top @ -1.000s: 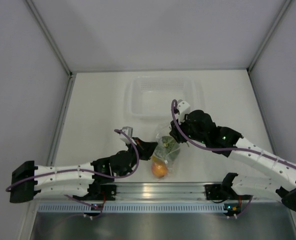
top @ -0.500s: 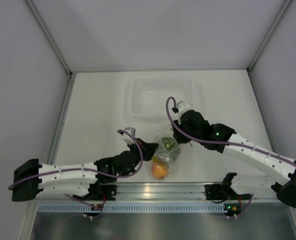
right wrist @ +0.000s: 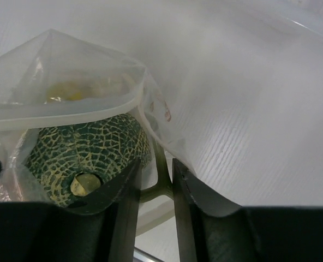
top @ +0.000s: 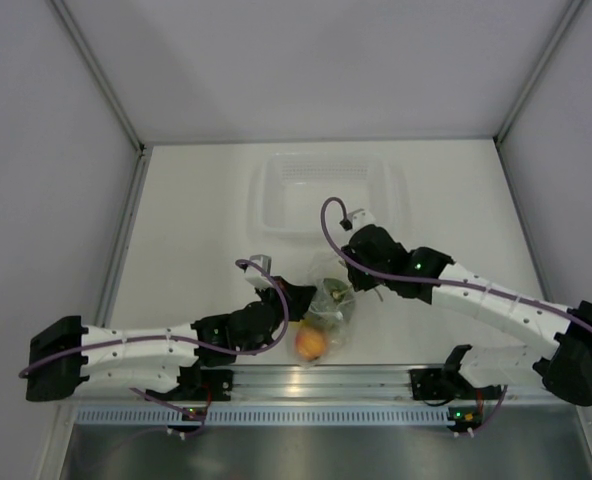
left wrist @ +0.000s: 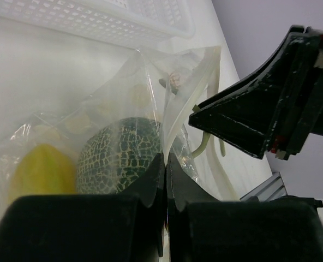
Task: Open the zip-top bag and remove the fake food
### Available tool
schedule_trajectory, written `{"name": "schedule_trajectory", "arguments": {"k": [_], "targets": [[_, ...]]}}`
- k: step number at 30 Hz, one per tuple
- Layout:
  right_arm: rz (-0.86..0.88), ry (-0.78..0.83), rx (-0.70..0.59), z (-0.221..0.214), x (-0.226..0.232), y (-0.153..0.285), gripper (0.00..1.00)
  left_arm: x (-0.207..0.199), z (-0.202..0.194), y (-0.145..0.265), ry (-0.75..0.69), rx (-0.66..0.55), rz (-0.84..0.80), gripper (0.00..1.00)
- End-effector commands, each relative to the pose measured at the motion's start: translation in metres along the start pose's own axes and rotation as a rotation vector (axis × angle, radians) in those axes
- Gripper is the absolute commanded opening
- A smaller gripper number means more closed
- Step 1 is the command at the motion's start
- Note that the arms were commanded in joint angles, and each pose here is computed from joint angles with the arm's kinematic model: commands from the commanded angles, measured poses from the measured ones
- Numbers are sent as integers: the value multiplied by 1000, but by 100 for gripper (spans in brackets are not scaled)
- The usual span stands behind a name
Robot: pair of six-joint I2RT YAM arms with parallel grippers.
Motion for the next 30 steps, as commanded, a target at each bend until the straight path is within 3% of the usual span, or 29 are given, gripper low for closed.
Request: {"name": "schedule_trajectory", "arguments": {"k": [1,8,11,16,18,21,30], "targets": [[-52,-17,-7,-5,-5,-14,27,-14,14,-2,47,-42,-13,0],[-52,7,9,-14,-5,-28,30,-13,17,0,54,-52,-13,0],[-19,3,8,-20,-1,-36,22,-13,17,0,58,-53,-14,0],[-1,-3,30,-28,2,-45,27,-13,15,0,64,-48,-15,0],[-14,2,35,-30,0,-48,24,-13,15,0,64,-47,-16,0],[-19,0,22,-29,-1,-48,0,-12,16,1,64,-50,-16,0],[-18,29,-62,2,-2,-11,0,-9,12,0,47,-42,-8,0]]}}
Point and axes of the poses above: each gripper's point midway between its finger pads, its own y axis back along the fingers, its own x axis along the line the jaws close on, z = x × y, the point moved 3 cm from there along y, back along the fingers, and after that the axes turned 5 degrees about -y, right-handed, at the moved point
